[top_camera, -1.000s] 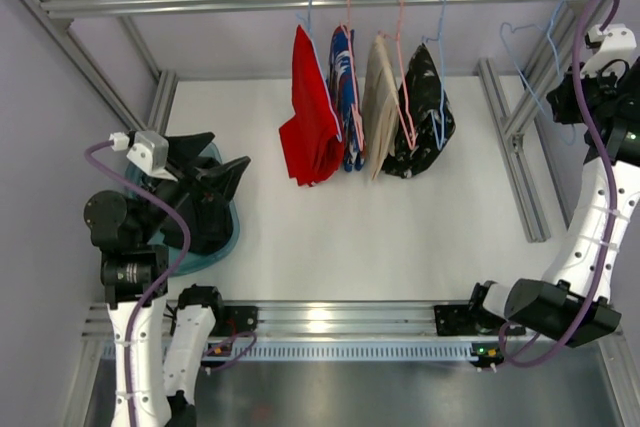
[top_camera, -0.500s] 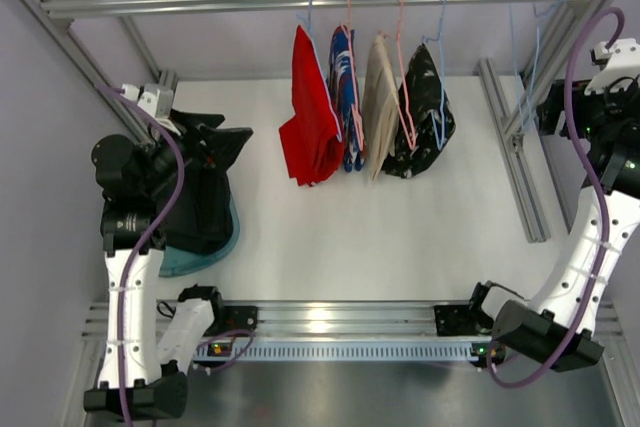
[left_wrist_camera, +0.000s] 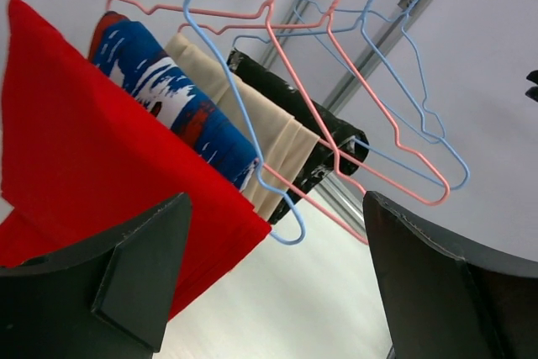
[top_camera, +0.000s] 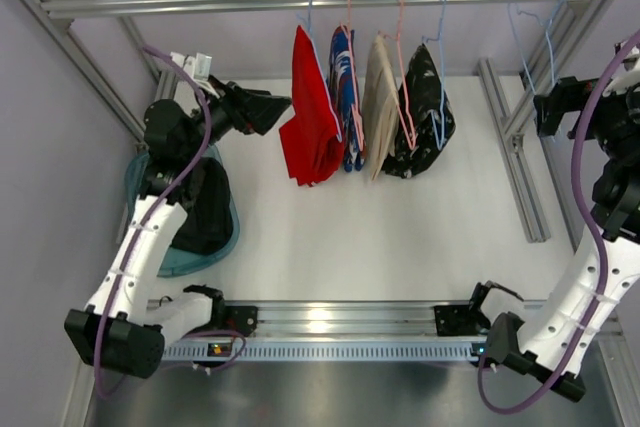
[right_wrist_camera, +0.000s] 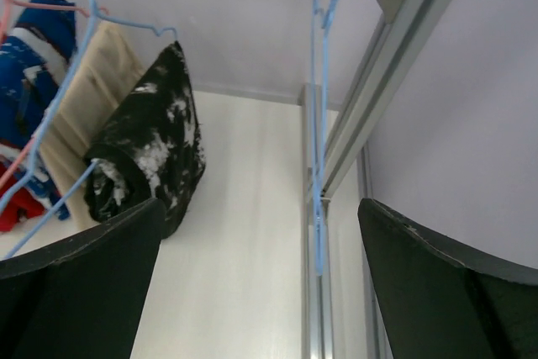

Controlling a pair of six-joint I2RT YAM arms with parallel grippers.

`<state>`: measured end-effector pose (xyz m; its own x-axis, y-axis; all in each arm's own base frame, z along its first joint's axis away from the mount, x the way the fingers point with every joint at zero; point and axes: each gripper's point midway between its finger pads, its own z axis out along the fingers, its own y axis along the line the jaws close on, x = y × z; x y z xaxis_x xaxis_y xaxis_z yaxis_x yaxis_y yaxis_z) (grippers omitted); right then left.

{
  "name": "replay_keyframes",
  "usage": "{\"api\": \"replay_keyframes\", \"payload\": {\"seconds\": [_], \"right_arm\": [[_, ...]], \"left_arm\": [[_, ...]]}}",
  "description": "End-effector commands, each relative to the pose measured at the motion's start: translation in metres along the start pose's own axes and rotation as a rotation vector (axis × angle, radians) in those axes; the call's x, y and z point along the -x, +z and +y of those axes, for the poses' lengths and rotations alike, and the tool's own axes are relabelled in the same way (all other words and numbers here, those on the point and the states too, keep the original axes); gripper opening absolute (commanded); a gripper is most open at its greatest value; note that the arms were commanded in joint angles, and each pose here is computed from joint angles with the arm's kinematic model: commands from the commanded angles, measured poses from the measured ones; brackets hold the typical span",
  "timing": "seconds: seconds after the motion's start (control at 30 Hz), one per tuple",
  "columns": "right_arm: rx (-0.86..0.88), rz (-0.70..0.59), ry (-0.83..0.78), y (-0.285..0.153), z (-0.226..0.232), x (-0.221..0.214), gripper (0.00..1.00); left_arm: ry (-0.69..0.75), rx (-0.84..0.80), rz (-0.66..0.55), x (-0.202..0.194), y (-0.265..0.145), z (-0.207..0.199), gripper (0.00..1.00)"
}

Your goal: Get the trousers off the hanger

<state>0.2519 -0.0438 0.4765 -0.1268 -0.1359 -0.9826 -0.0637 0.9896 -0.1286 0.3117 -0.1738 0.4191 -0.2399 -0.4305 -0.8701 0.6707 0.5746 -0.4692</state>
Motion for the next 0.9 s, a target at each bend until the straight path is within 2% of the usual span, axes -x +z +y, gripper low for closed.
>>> {"api": "replay_keyframes", "payload": {"seconds": [0.0, 0.17, 0.33, 0.47, 0.77, 0.87], "right_arm": [[0.106, -0.04, 0.012, -0.026, 0.033, 0.014, 1.0], [0.272, -0.105, 0.012, -0.051, 0.077, 0.019, 0.99], [0.334, -0.099, 0.081, -0.054, 0.09, 0.015, 0.99], [0.346, -0.096, 0.107, -0.05, 0.091, 0.012, 0.99], [0.342, -0.081, 0.112, -0.045, 0.088, 0.005, 1.0], [0.344, -0.076, 0.109, -0.045, 0.088, 0.003, 0.99]], "left_arm": [[-0.006, -0.051, -0.129, 0.032, 0.023, -0.017, 0.89], [-0.105, -0.054, -0.162, 0.031, 0.056, -0.009, 0.89], [-0.203, -0.044, -0.142, 0.017, 0.091, 0.012, 0.88], [-0.233, -0.08, -0.134, 0.007, 0.111, 0.013, 0.84], [-0.308, -0.156, -0.085, -0.029, 0.135, 0.003, 0.65], [-0.319, -0.2, -0.092, -0.025, 0.133, -0.005, 0.53]]}}
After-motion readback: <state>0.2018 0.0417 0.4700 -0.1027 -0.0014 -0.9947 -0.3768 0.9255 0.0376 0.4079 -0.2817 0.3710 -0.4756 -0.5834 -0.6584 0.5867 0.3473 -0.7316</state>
